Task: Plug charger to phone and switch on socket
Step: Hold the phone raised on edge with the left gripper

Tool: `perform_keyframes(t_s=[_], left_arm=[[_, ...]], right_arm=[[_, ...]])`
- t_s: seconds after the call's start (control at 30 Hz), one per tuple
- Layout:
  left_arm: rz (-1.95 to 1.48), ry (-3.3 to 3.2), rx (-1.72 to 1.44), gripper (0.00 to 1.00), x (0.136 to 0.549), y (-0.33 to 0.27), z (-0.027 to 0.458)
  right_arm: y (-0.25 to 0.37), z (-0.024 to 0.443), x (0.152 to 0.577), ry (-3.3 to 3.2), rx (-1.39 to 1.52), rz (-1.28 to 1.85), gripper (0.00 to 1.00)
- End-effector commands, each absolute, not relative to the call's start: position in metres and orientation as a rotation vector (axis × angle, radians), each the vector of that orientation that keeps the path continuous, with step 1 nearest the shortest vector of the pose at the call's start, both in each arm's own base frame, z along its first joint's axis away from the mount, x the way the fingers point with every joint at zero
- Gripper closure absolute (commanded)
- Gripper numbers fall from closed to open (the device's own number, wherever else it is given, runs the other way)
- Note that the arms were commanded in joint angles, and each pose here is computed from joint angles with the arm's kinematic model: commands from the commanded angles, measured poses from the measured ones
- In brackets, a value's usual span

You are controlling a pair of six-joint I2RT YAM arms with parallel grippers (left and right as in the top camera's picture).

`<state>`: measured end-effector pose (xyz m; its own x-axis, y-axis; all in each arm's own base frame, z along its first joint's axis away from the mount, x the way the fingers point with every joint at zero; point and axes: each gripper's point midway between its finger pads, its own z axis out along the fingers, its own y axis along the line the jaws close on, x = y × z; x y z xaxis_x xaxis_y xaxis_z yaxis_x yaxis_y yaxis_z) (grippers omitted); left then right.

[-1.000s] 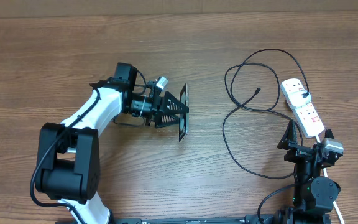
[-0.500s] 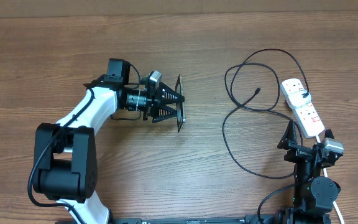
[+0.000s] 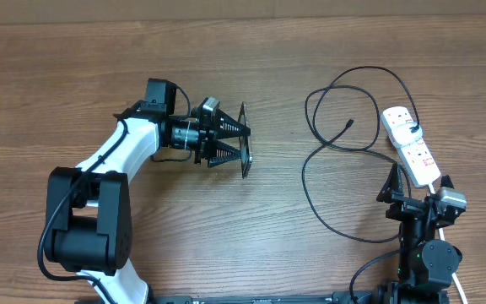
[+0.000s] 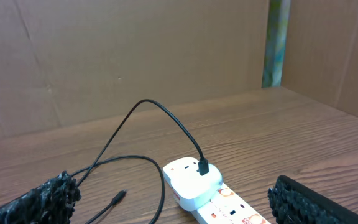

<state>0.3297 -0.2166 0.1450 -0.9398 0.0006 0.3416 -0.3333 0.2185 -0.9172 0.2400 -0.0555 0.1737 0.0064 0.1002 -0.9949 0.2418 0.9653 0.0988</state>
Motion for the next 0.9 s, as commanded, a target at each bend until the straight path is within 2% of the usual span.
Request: perform_keyframes(t_s=[0.0, 0.73, 0.87], left_arm=[[1.813, -2.143, 0.337, 0.41, 0.334, -0.217, 0.159], [1.79, -2.119, 0.376, 0.4, 0.334, -0.218, 0.159], [1.788, -2.125, 0.377, 0.4, 0.334, -0.218, 0.158]], right_arm=[[-0.056, 0.171, 0.24, 1.569, 0.27, -0.114, 0.0], [-0.055, 0.172, 0.241, 1.563, 0.266, -0.109, 0.0], [-0.019, 0.174, 0.245, 1.567, 0.173, 0.133, 0.0]])
